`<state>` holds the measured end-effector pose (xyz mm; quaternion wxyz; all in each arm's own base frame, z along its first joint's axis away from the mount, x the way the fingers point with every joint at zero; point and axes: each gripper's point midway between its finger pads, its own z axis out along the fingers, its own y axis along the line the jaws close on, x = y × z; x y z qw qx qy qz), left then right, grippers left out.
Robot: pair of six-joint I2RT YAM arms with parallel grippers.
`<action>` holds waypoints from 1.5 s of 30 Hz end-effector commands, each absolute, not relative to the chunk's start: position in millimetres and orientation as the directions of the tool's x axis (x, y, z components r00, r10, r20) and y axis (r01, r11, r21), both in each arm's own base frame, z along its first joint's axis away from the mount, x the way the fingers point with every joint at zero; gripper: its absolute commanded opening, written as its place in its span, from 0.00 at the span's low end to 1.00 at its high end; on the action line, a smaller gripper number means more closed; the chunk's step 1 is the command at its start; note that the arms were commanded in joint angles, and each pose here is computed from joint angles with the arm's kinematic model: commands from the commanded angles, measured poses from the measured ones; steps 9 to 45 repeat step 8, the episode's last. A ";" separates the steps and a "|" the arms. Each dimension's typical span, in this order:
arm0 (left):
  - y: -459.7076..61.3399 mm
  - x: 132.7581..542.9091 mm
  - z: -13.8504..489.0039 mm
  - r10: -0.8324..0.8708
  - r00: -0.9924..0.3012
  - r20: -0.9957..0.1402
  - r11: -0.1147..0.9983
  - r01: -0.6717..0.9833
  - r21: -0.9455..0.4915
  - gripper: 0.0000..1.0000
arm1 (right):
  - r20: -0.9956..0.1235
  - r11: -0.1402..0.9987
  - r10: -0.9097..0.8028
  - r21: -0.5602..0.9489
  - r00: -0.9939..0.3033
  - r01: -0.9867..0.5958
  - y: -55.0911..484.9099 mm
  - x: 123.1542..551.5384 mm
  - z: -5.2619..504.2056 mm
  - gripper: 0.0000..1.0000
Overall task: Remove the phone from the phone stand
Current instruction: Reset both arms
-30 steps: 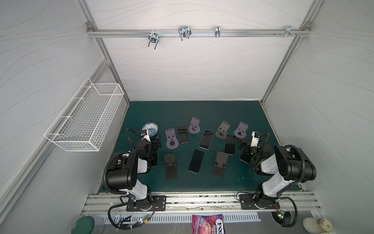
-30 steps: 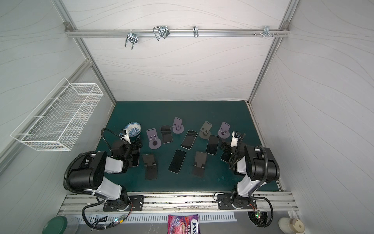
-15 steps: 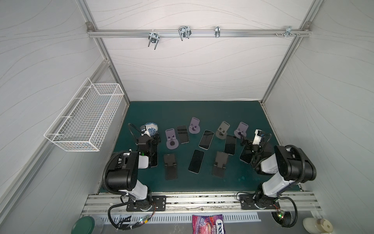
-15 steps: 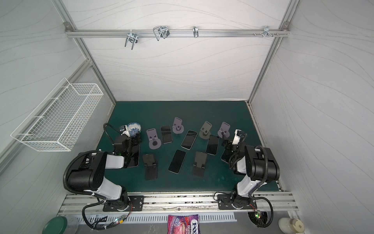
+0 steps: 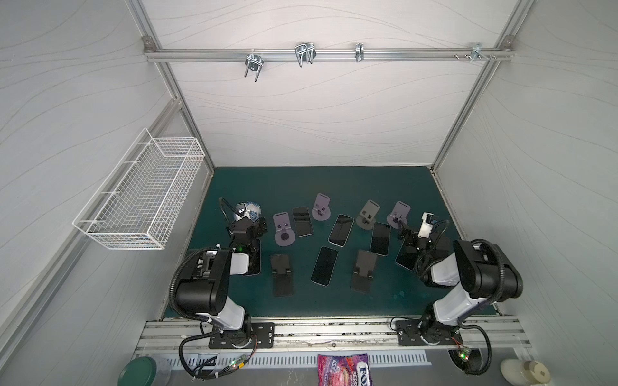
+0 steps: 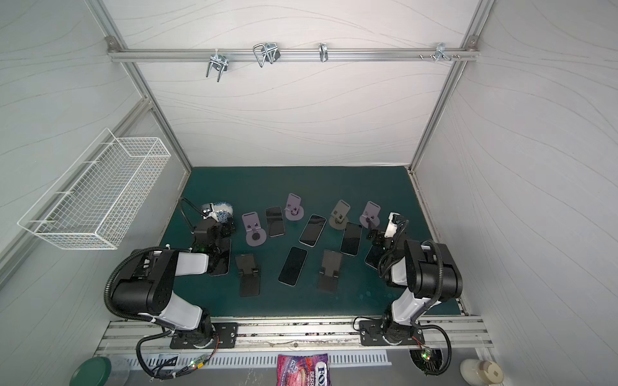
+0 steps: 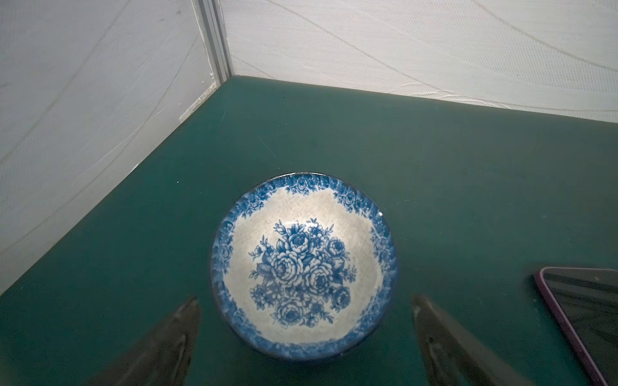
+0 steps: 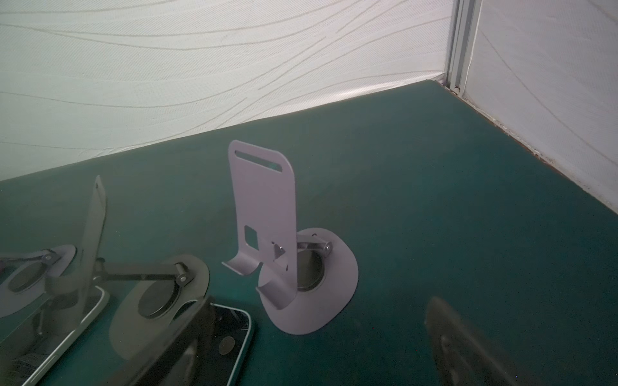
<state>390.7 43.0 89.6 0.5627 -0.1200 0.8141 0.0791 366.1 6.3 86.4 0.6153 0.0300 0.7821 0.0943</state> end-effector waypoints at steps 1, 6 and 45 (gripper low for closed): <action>45.7 396.7 94.9 -0.103 -0.323 -0.941 0.955 -0.297 -0.002 0.99 | -0.966 0.982 0.155 0.174 -0.207 -0.074 7.1 369.1 97.3 0.99; 45.9 396.7 94.6 -0.103 -0.322 -0.941 0.955 -0.298 -0.002 0.99 | -0.966 0.982 0.156 0.175 -0.206 -0.074 7.0 369.2 97.7 0.99; 45.7 395.7 95.0 -0.101 -0.321 -0.942 0.954 -0.299 -0.001 0.99 | -0.966 0.982 0.156 0.174 -0.205 -0.074 6.8 369.2 97.8 0.99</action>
